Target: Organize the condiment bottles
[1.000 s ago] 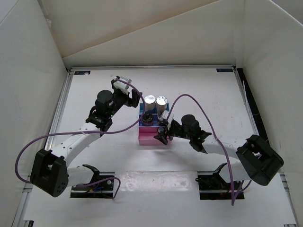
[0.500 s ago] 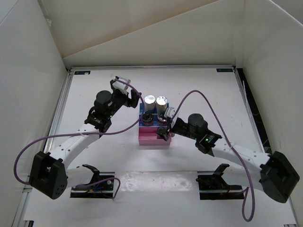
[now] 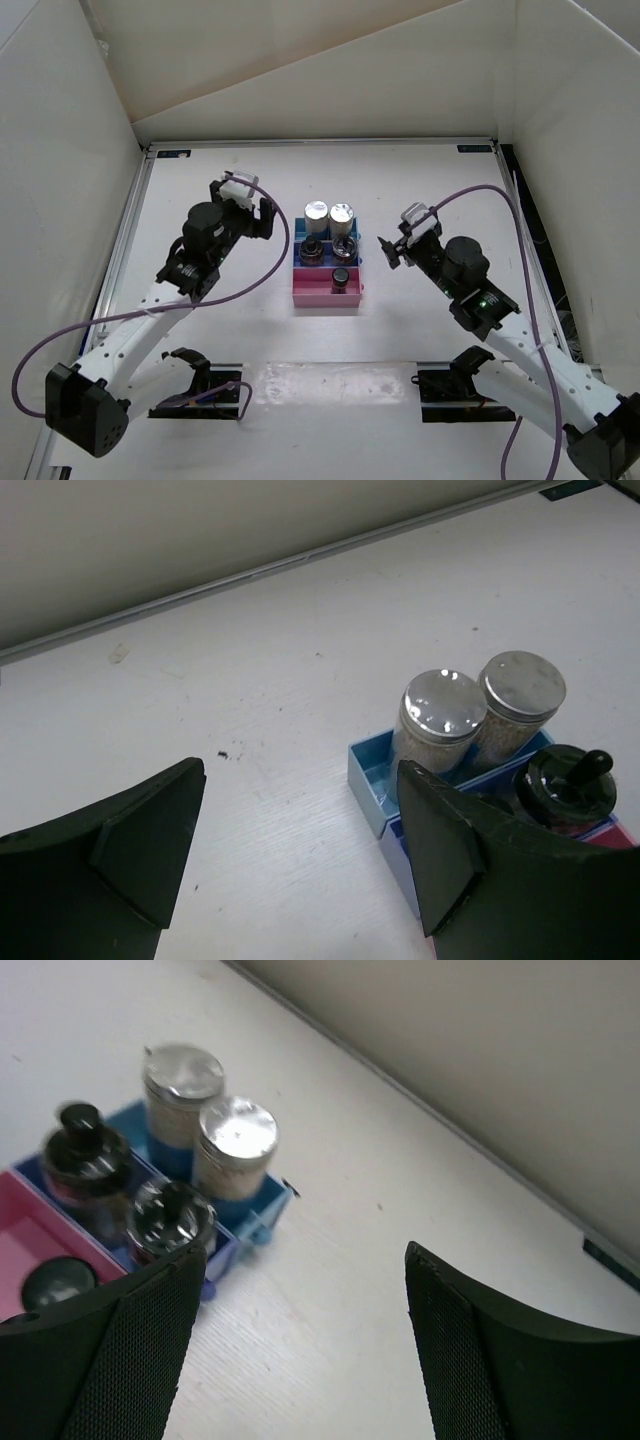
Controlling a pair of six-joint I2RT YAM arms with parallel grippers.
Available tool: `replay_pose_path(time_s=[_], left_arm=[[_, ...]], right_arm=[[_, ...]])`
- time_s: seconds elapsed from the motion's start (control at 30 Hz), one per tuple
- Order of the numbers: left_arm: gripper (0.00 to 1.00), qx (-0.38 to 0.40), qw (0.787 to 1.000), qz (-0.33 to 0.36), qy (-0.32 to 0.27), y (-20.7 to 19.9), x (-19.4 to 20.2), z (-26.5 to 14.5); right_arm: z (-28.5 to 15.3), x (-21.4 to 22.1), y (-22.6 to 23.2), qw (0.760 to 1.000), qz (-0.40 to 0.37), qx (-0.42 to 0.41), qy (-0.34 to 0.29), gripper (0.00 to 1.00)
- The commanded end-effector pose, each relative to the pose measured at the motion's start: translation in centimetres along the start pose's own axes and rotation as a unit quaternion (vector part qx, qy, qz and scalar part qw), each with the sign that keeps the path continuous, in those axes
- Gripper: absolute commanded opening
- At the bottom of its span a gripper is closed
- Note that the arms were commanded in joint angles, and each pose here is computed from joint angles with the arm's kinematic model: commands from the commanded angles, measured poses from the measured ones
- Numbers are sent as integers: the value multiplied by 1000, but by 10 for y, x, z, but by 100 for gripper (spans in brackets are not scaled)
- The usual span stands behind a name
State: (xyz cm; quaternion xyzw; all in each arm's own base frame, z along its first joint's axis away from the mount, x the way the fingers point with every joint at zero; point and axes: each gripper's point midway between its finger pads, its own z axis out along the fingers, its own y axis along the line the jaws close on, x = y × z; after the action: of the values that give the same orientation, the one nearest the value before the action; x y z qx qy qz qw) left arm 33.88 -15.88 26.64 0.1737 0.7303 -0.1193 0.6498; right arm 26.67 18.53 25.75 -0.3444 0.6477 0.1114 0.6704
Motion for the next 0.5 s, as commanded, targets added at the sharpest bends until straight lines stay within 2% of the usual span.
replay_pose_path(time_s=[0.0,0.1,0.13,0.27,0.37,0.47], left_arm=[[88,-51,998,1,34,19,8,-19],[90,-80,994,-4,72,28,33,-31],[90,-82,994,-4,78,29,37,-37],[91,-122,986,0,111,43,64,-52],[100,-138,981,-18,138,45,77,-58],[100,-153,974,-30,162,48,81,-60]], right_arm=[[-8,51,-27,992,-4,90,86,82],[-6,79,-31,987,49,102,112,82],[-3,80,-34,986,85,107,99,82],[-5,101,-32,980,128,109,110,84],[-9,107,-39,976,126,132,121,85],[-11,107,-39,975,124,142,120,85]])
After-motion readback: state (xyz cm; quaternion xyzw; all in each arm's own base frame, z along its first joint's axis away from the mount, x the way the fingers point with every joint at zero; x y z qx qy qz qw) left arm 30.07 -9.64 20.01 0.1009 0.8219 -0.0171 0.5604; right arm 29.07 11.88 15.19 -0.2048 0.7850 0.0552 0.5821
